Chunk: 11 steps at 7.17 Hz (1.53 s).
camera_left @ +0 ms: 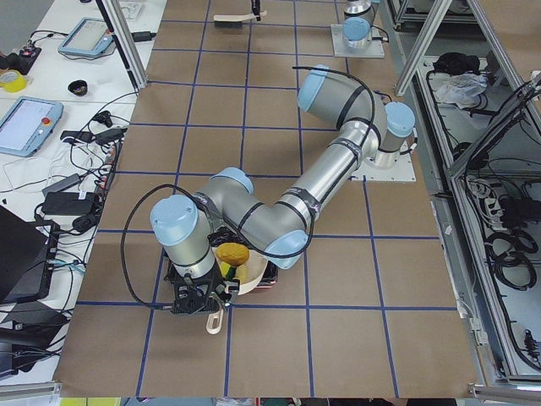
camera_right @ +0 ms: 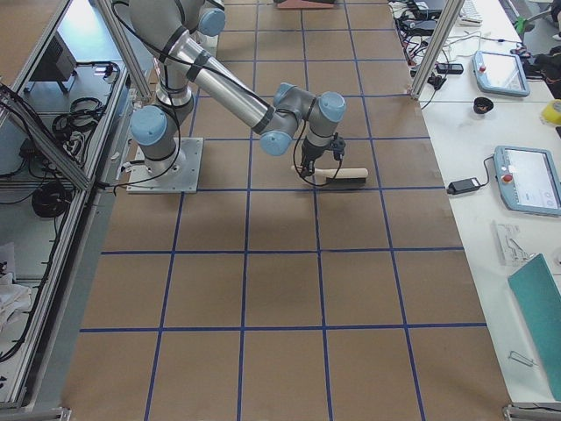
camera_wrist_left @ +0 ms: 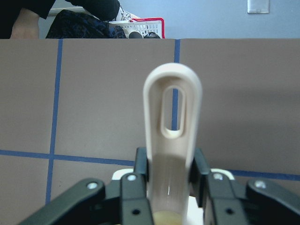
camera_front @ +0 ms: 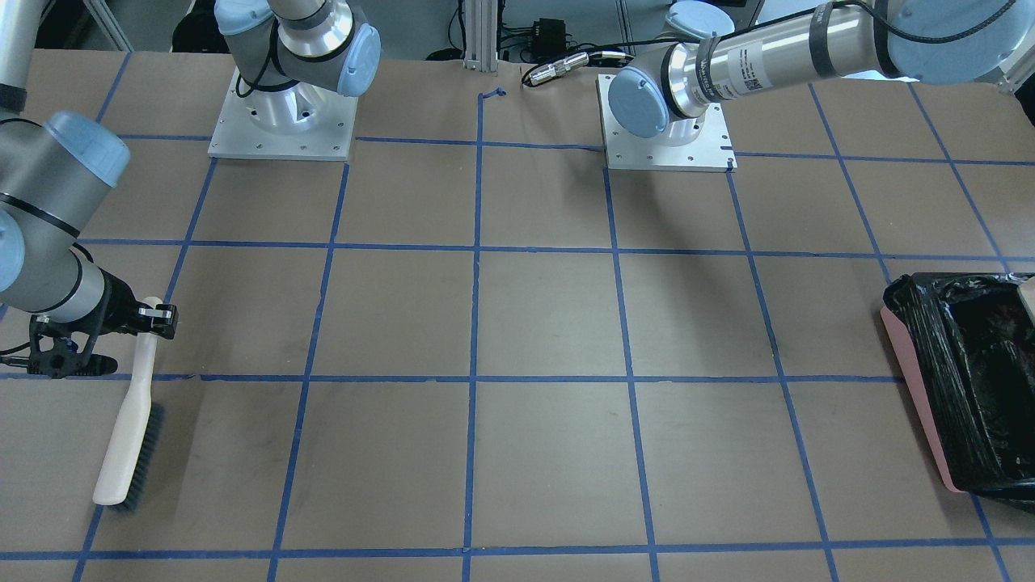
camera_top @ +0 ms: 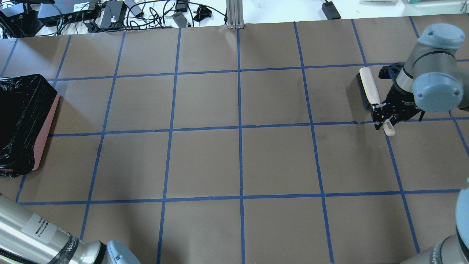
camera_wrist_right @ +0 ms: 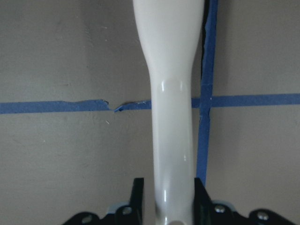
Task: Sweep and dump trash into bin
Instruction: 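Tip the dustpan over the bin with the left gripper while the right releases the brush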
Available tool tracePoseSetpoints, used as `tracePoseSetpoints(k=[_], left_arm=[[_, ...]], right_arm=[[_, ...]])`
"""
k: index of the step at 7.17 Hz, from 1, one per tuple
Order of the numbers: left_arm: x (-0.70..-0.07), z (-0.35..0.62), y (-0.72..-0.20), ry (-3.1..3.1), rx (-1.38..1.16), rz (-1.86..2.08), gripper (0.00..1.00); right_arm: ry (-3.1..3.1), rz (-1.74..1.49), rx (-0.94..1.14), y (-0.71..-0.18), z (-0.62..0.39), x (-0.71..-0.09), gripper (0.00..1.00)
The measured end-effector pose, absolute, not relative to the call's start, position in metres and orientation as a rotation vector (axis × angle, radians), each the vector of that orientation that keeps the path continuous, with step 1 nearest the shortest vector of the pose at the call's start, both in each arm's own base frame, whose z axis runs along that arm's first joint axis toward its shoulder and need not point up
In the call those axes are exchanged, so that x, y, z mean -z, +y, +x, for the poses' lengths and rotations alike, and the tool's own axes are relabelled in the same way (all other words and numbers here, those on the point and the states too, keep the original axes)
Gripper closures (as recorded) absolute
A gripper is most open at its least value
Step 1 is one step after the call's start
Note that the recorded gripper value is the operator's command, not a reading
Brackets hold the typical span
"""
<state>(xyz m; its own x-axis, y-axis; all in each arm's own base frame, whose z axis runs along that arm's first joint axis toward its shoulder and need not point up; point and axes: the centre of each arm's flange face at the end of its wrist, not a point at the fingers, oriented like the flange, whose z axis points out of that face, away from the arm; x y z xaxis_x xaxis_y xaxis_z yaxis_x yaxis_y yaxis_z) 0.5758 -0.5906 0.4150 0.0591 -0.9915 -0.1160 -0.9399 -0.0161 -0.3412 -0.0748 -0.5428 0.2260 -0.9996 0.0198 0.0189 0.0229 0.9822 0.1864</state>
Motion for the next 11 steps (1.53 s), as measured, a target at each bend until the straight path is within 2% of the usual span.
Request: tracePoseSetpoints(k=[1,2,5,7,11], left_arm=[[-0.418,0.568,-0.6,1.933,0.25,-1.994,1.0],[-0.419,0.558,-0.61,1.925,0.274,-1.968,1.0],[-0.41,0.525,-0.638,1.87,0.345,-1.86,1.0],[-0.407,0.52,-0.638,1.829,0.405,-1.807,1.0],[-0.444,0.501,-0.635,1.795,0.445,-1.73,1.0]], right_arm=[[-3.11,-0.034,0.292,-0.543,-0.075,-0.226,0.23],[-3.11,-0.034,0.29,-0.543,-0.075,-0.226,0.15],[-3.105,-0.039,0.26,-0.545,-0.076,-0.23,0.01],[-3.089,-0.048,0.208,-0.548,-0.078,-0.242,0.0],[-3.069,-0.044,0.101,-0.538,-0.073,-0.295,0.0]])
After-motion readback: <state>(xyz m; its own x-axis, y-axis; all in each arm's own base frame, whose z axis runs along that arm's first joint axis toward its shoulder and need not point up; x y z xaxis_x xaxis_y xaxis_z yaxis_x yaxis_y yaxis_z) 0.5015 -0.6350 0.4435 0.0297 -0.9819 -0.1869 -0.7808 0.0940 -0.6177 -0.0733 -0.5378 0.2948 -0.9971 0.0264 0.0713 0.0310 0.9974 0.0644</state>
